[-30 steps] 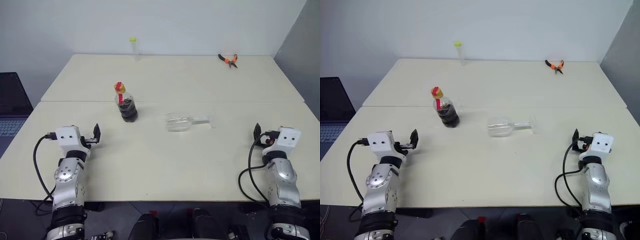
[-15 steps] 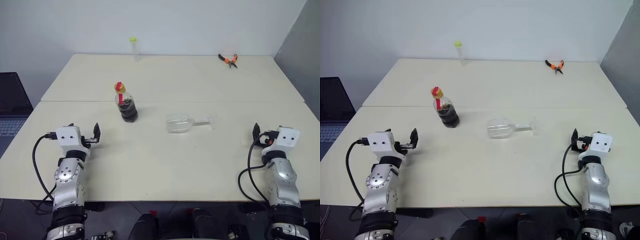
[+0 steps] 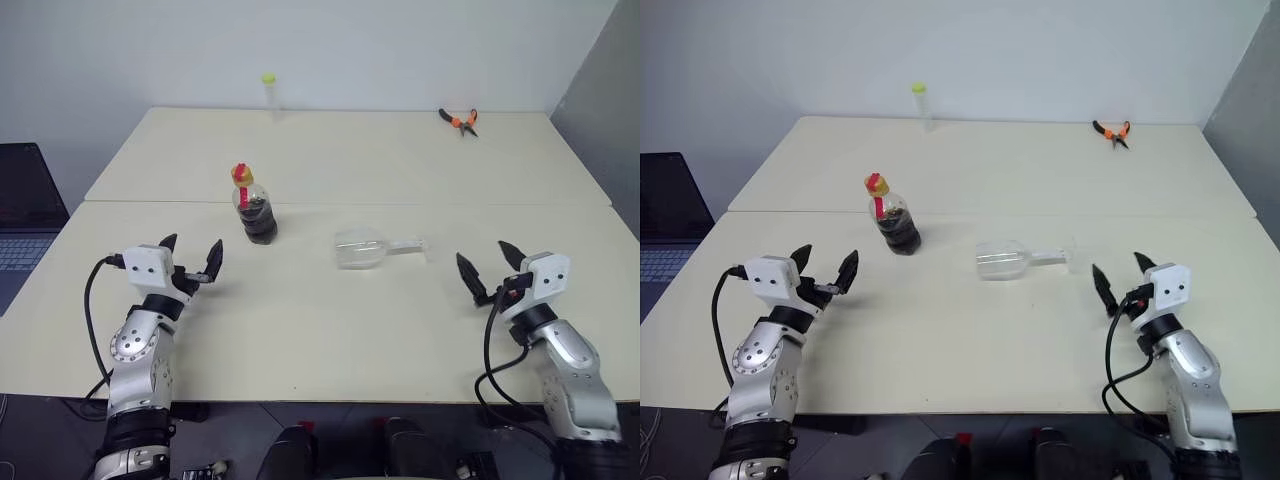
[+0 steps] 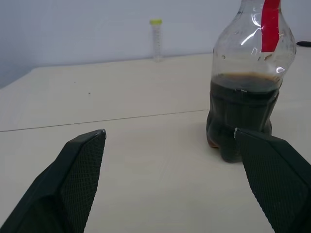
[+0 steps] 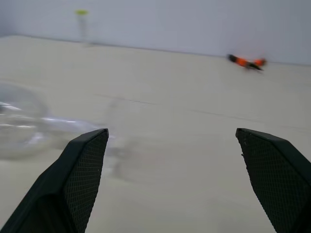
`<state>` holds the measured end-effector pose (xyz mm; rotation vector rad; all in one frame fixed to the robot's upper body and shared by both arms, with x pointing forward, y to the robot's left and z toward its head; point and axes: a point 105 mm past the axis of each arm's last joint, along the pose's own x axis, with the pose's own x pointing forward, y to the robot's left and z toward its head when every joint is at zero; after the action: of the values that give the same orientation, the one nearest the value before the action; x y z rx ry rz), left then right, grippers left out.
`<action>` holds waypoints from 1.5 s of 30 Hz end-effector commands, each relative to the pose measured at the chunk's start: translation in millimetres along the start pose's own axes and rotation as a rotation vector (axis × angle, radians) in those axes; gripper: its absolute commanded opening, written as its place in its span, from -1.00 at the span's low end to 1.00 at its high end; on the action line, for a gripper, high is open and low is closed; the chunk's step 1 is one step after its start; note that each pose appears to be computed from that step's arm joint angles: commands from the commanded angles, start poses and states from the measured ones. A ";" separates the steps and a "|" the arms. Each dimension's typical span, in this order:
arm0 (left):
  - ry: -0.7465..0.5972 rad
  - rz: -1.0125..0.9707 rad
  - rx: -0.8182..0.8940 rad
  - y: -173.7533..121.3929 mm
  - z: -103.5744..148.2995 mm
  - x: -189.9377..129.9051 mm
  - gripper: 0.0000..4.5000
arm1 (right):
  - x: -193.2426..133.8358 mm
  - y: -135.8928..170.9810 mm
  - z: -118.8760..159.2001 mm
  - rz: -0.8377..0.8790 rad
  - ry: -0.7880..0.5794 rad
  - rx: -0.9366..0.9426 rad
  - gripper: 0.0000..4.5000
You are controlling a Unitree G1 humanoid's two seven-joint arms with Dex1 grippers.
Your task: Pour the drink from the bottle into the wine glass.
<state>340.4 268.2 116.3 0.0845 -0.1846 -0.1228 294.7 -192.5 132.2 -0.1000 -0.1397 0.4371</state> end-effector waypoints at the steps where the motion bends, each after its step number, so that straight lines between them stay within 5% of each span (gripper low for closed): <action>1: -0.040 -0.076 0.030 -13.2 20.6 14.1 0.99 | 0.7 30.5 33.6 0.187 -0.045 0.037 1.00; 10: -0.004 -0.191 0.015 -35.4 20.8 39.1 0.99 | -5.9 80.6 57.4 0.484 0.020 0.117 1.00; 45: 0.021 -0.202 0.004 -55.0 10.8 102.5 0.99 | 4.1 91.5 62.2 0.561 0.004 0.073 1.00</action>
<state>428.4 203.1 125.4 0.0855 -0.1045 -0.3192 251.3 -106.4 173.2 -0.0447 -0.0450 0.9959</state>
